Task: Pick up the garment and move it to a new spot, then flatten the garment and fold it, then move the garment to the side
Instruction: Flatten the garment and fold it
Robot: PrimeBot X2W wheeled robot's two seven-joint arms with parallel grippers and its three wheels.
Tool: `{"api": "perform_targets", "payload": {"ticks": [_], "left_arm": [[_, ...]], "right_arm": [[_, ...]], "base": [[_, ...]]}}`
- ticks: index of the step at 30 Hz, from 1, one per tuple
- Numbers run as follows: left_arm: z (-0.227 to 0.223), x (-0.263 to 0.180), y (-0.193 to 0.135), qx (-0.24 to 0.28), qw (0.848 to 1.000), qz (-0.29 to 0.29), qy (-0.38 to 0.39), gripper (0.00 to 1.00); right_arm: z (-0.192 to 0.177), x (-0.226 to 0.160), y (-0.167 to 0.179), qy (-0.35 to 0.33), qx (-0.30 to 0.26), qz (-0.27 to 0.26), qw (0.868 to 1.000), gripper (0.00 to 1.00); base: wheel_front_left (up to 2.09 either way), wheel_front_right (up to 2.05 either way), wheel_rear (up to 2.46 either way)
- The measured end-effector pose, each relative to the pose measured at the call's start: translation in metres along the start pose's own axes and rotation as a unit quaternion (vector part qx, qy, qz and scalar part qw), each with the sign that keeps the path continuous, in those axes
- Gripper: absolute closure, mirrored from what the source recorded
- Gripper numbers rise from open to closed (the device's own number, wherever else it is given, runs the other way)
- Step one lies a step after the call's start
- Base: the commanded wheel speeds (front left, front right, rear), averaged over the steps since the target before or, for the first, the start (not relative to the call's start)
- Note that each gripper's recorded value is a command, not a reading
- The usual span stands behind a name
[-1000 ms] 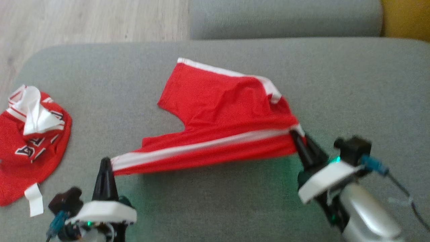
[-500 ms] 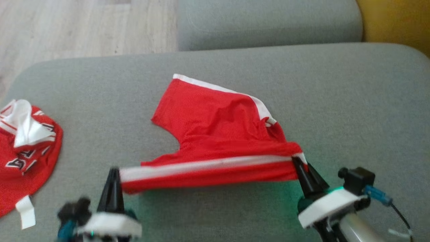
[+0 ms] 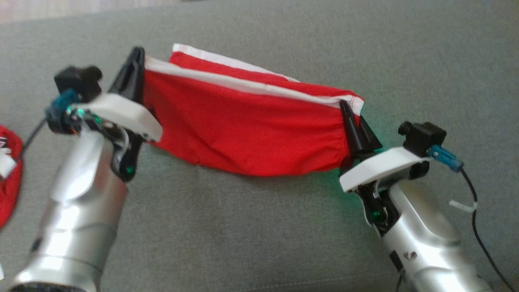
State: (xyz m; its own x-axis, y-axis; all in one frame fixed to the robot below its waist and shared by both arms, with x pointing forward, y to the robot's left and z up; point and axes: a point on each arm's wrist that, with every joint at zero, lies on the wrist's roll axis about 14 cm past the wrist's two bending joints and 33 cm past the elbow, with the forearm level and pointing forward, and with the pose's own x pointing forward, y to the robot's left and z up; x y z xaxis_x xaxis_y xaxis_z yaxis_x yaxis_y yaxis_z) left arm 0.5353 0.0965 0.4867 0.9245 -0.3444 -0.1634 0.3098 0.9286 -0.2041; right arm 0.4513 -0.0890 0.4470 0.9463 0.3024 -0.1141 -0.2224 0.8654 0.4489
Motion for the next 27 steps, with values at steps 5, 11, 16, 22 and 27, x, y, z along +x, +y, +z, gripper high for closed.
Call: {"api": "perform_targets", "payload": {"ticks": [5, 11, 16, 22, 27], "left_arm": [[-0.013, 0.028, 0.005, 0.022, 0.999, -0.01, 0.032, 1.0], [-0.023, 0.052, 0.003, 0.032, 0.999, -0.019, 0.037, 1.0], [-0.023, 0.064, 0.004, 0.032, 0.999, -0.018, 0.027, 1.0], [-0.028, 0.067, 0.006, 0.023, 0.999, -0.01, 0.02, 0.0], [-0.02, 0.063, 0.008, 0.019, 1.0, -0.002, 0.007, 0.0]], "right_arm": [[-0.003, 0.012, -0.014, 0.006, 0.01, -0.015, 1.0, 1.0], [-0.005, 0.016, -0.023, 0.004, 0.033, -0.025, 0.999, 1.0], [-0.005, 0.017, -0.031, 0.003, 0.042, -0.035, 0.998, 1.0], [-0.004, 0.019, -0.031, 0.003, 0.035, -0.032, 0.999, 0.0], [0.001, 0.015, -0.038, 0.0, 0.005, -0.04, 0.999, 0.0]], "base": [[0.0, 0.0, 0.0], [0.0, 0.0, 0.0], [0.0, 0.0, 0.0], [0.0, 0.0, 0.0], [0.0, 0.0, 0.0]]}}
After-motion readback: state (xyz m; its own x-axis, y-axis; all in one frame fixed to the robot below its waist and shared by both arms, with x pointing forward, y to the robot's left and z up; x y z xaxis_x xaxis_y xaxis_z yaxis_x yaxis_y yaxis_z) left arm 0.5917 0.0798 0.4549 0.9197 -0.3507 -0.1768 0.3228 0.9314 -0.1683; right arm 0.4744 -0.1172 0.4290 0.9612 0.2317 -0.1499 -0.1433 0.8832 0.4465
